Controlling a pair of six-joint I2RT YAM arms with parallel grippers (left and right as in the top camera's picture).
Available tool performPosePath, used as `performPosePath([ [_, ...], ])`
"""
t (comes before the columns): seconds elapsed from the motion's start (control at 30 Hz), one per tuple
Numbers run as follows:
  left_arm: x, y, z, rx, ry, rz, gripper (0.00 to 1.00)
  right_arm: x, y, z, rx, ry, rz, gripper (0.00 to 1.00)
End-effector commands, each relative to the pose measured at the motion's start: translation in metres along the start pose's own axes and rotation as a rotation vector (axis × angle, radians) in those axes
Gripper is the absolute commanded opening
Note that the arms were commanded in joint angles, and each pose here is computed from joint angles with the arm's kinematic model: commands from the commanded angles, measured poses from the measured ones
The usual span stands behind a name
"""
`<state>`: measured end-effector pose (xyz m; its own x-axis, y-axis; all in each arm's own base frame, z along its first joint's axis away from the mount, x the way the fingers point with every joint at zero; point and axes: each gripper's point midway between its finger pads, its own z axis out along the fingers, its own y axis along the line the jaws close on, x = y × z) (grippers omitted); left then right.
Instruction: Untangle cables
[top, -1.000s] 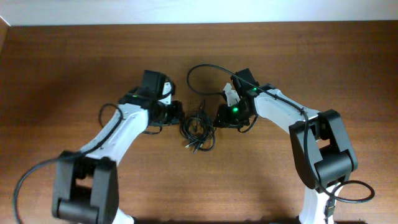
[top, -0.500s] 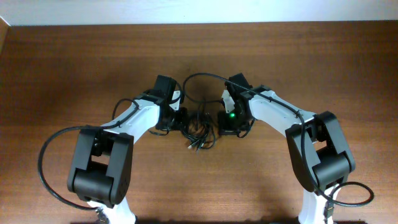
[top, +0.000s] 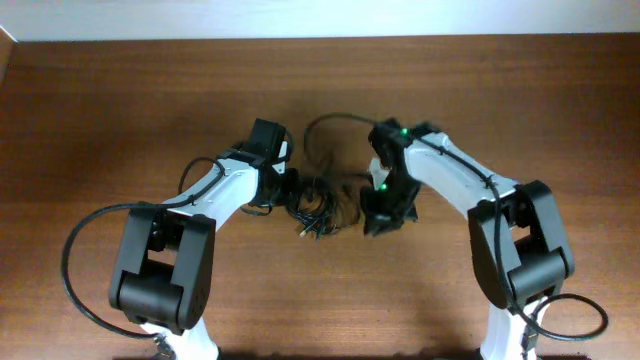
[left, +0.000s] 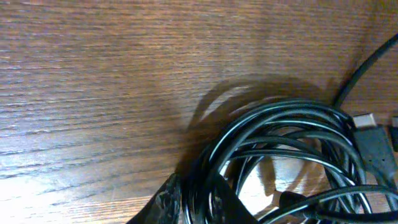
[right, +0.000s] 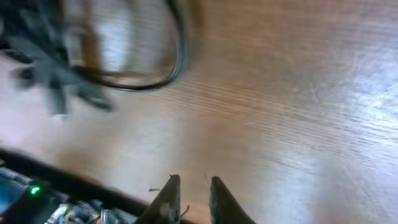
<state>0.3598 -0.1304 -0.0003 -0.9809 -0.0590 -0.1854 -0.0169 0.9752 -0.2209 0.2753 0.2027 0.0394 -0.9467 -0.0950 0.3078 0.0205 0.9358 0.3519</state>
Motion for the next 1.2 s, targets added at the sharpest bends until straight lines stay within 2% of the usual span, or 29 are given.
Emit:
performPosePath([
  [0.0,0.013,0.023,0.015,-0.091,0.04,-0.029,0.2,-0.025,0.032,-0.032,-0.055,-0.12,-0.097,0.26],
  [0.03,0.013,0.023,0.015,-0.091,0.04,-0.029,0.2,-0.031,0.036,-0.033,-0.062,-0.151,-0.128,0.36],
  [0.07,0.013,0.023,0.015,-0.091,0.04,-0.029,0.18,-0.04,0.038,-0.033,-0.058,-0.185,-0.145,0.4],
  [0.17,0.013,0.023,0.015,-0.091,0.041,-0.029,0.1,-0.05,0.044,-0.033,-0.071,-0.231,-0.175,0.43],
  [0.27,0.013,0.023,0.015,-0.091,0.041,-0.029,0.06,-0.055,0.053,-0.028,-0.051,-0.265,-0.215,0.45],
  [0.33,0.013,0.022,0.015,-0.088,0.042,-0.029,0.1,-0.066,0.054,-0.027,0.004,-0.326,-0.236,0.45],
  [0.4,0.014,0.022,0.015,-0.088,0.042,-0.029,0.26,-0.077,0.05,-0.03,0.05,-0.378,-0.217,0.45],
  [0.47,0.014,0.022,0.015,-0.088,0.042,-0.029,0.26,-0.075,0.05,-0.028,0.05,-0.371,-0.216,0.45],
  [0.67,0.013,0.022,0.015,-0.088,0.042,-0.029,0.25,-0.056,0.053,0.001,0.081,-0.312,-0.252,0.43],
  [0.73,0.013,0.022,0.015,-0.088,0.042,-0.029,0.22,-0.051,0.048,0.013,0.087,-0.297,-0.254,0.42],
  [0.8,0.013,0.022,0.015,-0.088,0.042,-0.029,0.17,-0.048,0.042,0.021,0.093,-0.284,-0.25,0.37],
  [0.87,0.013,0.022,0.015,-0.088,0.042,-0.029,0.15,-0.049,0.041,0.023,0.091,-0.288,-0.252,0.23],
  [0.93,0.013,0.022,0.015,-0.088,0.042,-0.029,0.15,-0.052,0.043,0.022,0.085,-0.3,-0.257,0.18],
  [1.0,0.013,0.022,0.015,-0.088,0.042,-0.029,0.15,-0.053,0.045,0.022,0.077,-0.307,-0.247,0.19],
  [1.07,0.013,0.022,0.015,-0.088,0.042,-0.029,0.15,-0.055,0.047,0.021,0.073,-0.316,-0.25,0.27],
  [1.13,0.013,0.022,0.015,-0.088,0.042,-0.029,0.14,-0.057,0.048,0.021,0.069,-0.323,-0.253,0.27],
  [1.17,0.014,0.022,0.015,-0.087,0.042,-0.033,0.13,-0.056,0.047,0.022,0.07,-0.322,-0.253,0.23],
])
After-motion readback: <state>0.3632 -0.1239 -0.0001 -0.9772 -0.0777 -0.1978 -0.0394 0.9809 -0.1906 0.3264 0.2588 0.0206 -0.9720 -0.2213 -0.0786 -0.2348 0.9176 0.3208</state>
